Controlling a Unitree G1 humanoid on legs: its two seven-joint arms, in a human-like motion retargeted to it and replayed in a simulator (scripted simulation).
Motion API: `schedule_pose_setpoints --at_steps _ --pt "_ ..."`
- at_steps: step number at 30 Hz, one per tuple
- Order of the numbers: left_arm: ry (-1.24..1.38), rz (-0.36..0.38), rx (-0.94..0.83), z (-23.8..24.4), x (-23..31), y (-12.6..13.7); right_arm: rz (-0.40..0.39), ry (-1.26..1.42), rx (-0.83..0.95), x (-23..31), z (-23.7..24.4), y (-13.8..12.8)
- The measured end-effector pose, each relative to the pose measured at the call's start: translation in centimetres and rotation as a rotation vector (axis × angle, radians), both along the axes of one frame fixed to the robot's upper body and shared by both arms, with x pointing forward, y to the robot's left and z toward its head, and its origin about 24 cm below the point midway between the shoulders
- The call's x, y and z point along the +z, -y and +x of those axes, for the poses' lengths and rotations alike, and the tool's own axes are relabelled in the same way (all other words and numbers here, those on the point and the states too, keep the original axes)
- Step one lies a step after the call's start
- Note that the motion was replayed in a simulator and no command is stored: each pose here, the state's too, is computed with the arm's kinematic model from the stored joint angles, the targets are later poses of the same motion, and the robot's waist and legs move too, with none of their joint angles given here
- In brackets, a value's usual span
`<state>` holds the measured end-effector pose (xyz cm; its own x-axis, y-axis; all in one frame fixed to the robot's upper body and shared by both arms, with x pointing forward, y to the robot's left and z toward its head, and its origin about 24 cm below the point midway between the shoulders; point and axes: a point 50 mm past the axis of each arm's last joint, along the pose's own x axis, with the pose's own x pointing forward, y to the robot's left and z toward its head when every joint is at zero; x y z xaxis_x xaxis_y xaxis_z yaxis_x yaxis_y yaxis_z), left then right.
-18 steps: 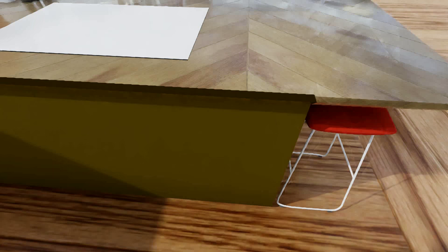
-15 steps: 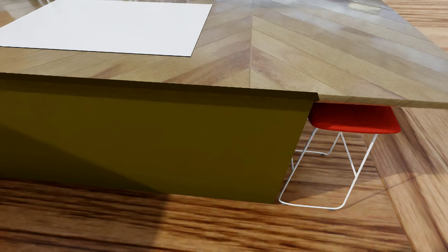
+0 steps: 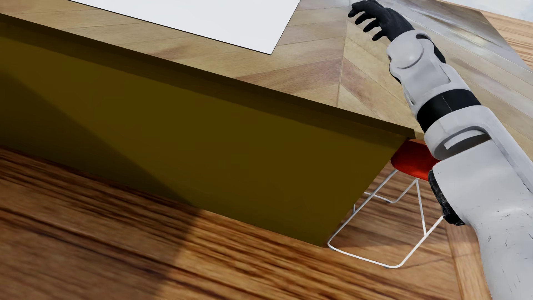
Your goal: Reach forward
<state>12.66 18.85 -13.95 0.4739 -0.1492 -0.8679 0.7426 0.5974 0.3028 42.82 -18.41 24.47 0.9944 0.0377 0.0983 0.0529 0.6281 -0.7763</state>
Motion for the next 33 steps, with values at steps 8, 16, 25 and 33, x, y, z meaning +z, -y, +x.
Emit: schedule_pose_setpoints --at_steps 8,16,25,33 --pt "-0.052 0.105 -0.017 -1.0 -0.3 -2.8 -0.169 0.118 -0.037 6.6 -0.2 -0.2" --pt "-0.041 0.065 -0.015 -1.0 -0.3 -1.8 -0.19 0.109 -0.012 6.4 0.0 -1.5" --pt "-0.041 0.08 -0.008 -0.9 -0.2 -2.3 -0.21 0.092 -0.025 5.8 0.0 -1.1" --pt "-0.03 0.079 0.006 -0.6 -0.1 -2.4 -0.194 0.116 -0.017 6.7 -0.1 -1.4"
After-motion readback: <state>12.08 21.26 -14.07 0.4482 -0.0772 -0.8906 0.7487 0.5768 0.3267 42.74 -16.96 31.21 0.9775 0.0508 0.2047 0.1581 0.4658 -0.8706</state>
